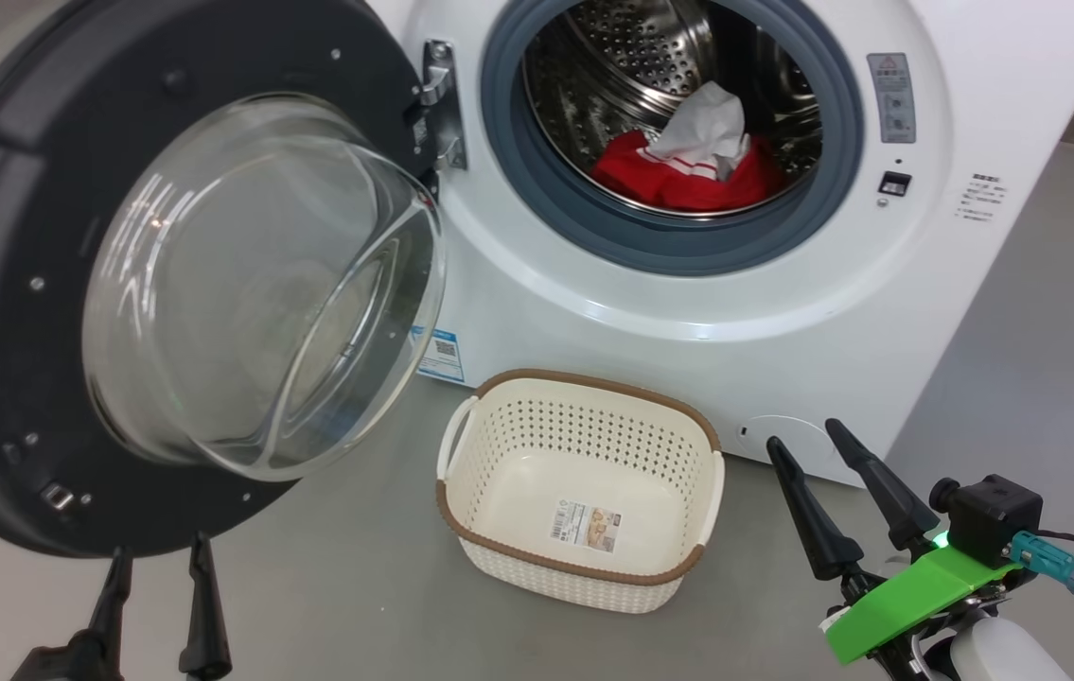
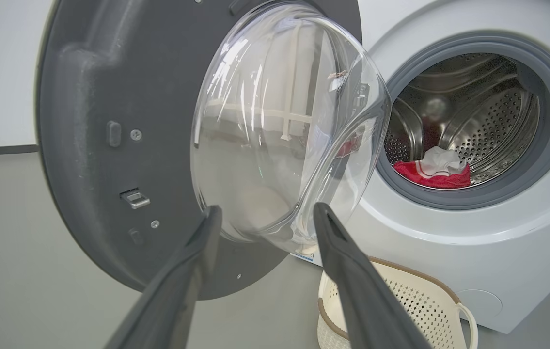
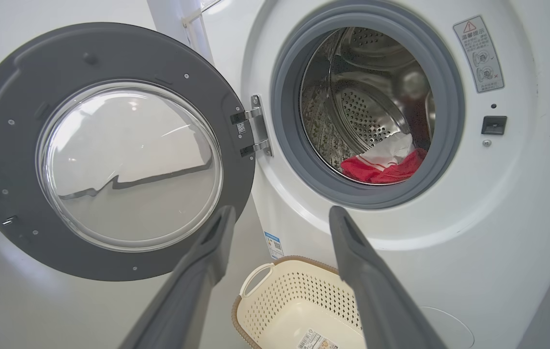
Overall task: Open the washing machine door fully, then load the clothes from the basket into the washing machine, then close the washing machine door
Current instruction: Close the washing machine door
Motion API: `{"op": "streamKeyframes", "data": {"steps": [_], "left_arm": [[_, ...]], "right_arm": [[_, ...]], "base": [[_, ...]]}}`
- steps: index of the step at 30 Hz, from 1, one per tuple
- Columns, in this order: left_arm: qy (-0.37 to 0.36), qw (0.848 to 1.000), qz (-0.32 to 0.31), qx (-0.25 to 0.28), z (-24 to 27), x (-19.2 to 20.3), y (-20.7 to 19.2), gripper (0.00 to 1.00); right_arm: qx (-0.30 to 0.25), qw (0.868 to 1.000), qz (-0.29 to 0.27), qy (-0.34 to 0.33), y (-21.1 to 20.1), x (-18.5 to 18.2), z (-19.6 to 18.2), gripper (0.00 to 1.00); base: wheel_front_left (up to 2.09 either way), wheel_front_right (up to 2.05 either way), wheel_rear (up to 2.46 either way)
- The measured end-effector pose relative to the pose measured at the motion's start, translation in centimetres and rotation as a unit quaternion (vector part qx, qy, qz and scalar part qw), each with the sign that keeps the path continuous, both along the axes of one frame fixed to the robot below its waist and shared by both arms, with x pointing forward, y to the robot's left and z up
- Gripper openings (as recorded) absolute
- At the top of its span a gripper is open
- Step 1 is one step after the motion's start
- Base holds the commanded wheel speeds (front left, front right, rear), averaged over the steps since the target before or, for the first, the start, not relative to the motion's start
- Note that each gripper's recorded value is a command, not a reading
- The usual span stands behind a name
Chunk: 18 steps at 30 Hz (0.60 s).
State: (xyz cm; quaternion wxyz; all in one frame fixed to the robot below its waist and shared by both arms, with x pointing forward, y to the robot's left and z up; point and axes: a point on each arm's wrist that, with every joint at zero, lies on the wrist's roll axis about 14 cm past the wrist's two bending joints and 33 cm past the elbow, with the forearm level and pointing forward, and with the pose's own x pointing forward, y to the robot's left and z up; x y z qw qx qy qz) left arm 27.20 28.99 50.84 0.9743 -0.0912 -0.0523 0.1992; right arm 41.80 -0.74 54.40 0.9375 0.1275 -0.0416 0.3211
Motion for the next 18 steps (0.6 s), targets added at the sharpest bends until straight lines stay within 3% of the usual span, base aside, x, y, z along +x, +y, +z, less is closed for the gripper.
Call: {"op": "streamKeyframes", "data": {"steps": [18], "left_arm": [[0.000,0.999,0.035,0.009,0.1,-2.9,1.9,1.00]], "right_arm": [[-0.001,0.999,0.048,-0.001,3.6,-1.0,0.2,1.00]], "base": [[0.00,0.00,0.00]]}}
